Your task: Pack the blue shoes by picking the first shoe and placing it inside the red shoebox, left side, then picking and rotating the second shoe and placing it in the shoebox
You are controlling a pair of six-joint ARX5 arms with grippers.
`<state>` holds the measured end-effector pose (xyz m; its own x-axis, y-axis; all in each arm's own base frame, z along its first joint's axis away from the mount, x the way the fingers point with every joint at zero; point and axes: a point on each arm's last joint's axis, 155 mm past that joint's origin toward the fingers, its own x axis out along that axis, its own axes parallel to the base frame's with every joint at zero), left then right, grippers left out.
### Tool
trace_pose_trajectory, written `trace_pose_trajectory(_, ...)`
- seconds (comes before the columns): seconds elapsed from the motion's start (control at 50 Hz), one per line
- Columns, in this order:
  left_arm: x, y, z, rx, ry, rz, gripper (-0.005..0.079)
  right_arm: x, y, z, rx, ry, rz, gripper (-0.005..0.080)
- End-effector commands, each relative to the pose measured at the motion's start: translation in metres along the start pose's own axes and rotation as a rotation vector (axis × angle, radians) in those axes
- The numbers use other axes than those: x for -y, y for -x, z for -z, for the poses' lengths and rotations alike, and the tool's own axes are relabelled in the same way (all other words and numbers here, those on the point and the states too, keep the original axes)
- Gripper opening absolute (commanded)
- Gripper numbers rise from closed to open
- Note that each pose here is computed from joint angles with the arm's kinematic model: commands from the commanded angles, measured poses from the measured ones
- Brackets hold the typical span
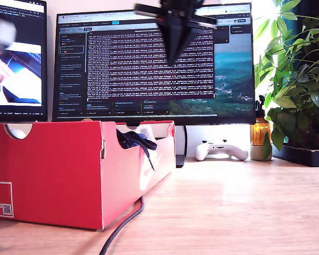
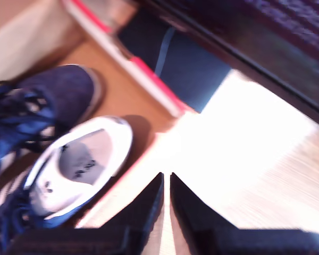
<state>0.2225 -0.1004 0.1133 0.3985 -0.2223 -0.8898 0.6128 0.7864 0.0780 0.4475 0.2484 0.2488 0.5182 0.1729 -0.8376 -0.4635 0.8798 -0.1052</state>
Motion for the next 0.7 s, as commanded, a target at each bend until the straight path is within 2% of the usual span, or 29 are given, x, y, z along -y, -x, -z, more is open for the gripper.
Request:
trace_pose_trajectory(0.0,0.000,0.004,-0.005,0.047,0.006,-0.009,-0.0019,0.011,0.045,-0.010,0.088,-0.017,0.018,-0.0001)
trace_pose_trajectory(0.18,-0.012,0.031,-0.042,0.260,0.010,-0.075,-0.0019,0.043,0.070,-0.008,0.117,-0.074,0.086,-0.0001)
trace_pose_trajectory(0.28,-0.022,0.042,-0.054,0.334,0.022,-0.111,-0.0019,0.061,0.087,-0.007,0.142,-0.103,0.129,-0.0001)
trace_pose_trajectory(0.48,-0.033,0.048,-0.060,0.376,0.028,-0.126,-0.0019,0.085,0.118,-0.002,0.187,-0.144,0.166,-0.0001)
trace_pose_trajectory(0.68,-0.043,0.048,-0.053,0.358,0.067,-0.151,-0.0019,0.105,0.137,0.031,0.156,-0.180,0.198,-0.0001)
